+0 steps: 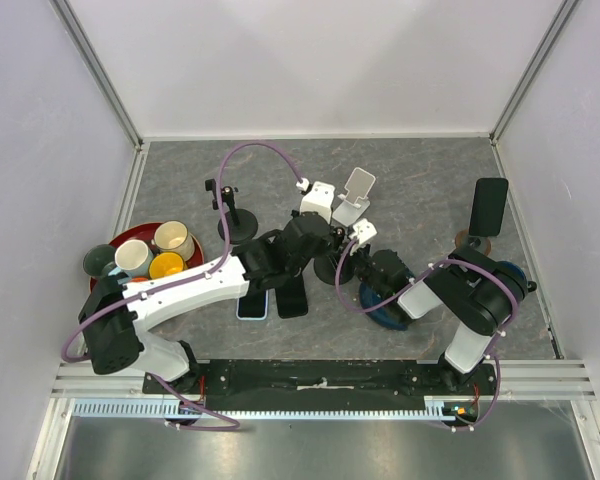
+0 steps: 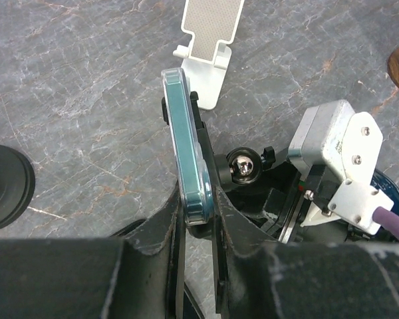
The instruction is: Remove the phone from the phone stand
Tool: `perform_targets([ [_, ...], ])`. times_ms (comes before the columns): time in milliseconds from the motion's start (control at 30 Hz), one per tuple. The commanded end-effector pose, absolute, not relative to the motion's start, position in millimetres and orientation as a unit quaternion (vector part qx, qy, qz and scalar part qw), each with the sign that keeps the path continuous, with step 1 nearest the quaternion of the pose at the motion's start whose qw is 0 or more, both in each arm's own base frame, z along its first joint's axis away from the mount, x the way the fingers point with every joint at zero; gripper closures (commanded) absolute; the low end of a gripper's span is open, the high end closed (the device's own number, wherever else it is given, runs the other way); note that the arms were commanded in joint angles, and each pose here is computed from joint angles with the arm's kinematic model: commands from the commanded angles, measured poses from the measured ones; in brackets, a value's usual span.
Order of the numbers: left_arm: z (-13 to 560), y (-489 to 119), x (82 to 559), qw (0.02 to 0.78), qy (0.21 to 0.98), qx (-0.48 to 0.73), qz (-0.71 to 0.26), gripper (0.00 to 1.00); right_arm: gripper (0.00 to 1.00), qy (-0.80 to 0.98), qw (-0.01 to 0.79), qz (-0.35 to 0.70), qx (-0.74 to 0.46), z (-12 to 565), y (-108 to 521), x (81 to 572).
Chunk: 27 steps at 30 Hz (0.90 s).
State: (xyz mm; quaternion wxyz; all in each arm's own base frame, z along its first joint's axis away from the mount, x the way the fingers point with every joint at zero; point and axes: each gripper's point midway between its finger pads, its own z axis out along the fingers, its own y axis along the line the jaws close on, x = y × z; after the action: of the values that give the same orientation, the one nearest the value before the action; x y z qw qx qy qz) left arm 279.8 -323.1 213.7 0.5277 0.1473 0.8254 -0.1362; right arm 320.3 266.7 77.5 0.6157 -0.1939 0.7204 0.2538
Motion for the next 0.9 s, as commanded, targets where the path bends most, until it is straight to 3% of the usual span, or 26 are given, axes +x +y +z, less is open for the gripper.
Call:
perform_targets([
  [0, 187.8, -314.3, 232.8, 0.458, 0.856, 0.189, -0.145, 0.98, 1.00, 0.733, 0.637, 0.229, -0.064, 87.3, 236.8, 354.5],
  [233, 223.0, -273.9, 291.2, 0.530, 0.831, 0.136, -0.101, 0.98, 1.00, 0.724, 0.636, 0.249, -0.100, 90.0, 246.8, 346.9],
  [433, 249.3, -273.6, 333.8, 0.575, 0.801, 0.138, -0.093, 0.98, 1.00, 0.719, 0.619, 0.275, -0.155, 88.0, 263.5, 336.6],
  [867, 258.4, -320.0, 352.9, 0.587, 0.779, 0.163, -0.145, 0.98, 1.00, 0.704, 0.589, 0.284, -0.276, 81.3, 310.5, 310.9],
])
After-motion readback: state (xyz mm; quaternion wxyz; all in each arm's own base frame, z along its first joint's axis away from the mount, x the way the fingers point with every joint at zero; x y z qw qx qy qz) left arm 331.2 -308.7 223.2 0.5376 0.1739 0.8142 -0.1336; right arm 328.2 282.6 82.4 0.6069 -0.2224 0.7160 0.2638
